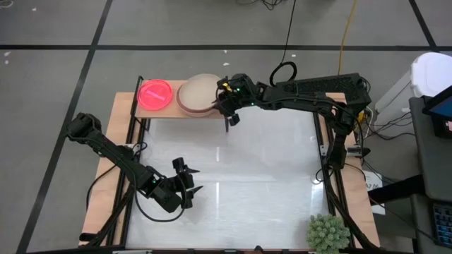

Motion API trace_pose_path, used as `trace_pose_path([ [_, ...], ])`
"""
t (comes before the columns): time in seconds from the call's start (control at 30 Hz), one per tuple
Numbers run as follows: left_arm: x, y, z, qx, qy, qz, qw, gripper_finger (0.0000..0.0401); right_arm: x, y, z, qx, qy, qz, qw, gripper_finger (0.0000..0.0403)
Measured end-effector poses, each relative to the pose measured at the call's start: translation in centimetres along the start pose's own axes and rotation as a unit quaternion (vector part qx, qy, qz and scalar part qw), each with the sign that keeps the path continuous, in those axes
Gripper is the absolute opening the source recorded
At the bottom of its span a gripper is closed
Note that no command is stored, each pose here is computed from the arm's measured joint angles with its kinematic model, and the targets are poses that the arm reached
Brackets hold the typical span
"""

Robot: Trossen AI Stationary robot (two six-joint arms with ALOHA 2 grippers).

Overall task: Place and stack plates onto a shelf
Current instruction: Stack the big light brown plate on top of the big light orange plates on the shelf

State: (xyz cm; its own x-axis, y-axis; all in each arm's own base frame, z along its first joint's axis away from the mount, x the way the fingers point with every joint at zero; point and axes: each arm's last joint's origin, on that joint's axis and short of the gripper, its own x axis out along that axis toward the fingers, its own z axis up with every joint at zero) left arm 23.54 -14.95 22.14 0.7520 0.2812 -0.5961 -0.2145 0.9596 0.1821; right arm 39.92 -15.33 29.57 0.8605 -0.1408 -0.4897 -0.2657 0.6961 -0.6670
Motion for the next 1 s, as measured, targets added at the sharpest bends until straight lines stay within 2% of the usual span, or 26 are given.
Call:
trace_pose_path([
  [0.3,0.0,0.0,0.0,-0.001,0.001,-0.002,1.0,0.028,0.0,0.0,0.2,0.031,-0.024,0.012,0.999,0.0133],
  [0.63,0.0,0.0,0.0,0.0,0.0,-0.002,1.0,0.028,-2.2,-0.5,2.1,0.059,-0.049,-0.006,0.997,0.0163],
  [0.77,0.0,0.0,0.0,-0.001,0.0,-0.002,1.0,0.028,-4.2,-1.0,3.3,0.071,-0.063,-0.015,0.995,0.0166],
  [0.9,0.0,-0.1,0.2,0.003,-0.006,-0.005,1.0,0.028,-7.3,-0.6,4.0,0.084,-0.056,0.031,0.994,0.0166],
  [1.0,0.0,-0.1,0.3,0.004,-0.016,-0.001,1.0,0.028,-9.8,-0.4,4.4,0.124,-0.049,0.048,0.99,0.0167],
])
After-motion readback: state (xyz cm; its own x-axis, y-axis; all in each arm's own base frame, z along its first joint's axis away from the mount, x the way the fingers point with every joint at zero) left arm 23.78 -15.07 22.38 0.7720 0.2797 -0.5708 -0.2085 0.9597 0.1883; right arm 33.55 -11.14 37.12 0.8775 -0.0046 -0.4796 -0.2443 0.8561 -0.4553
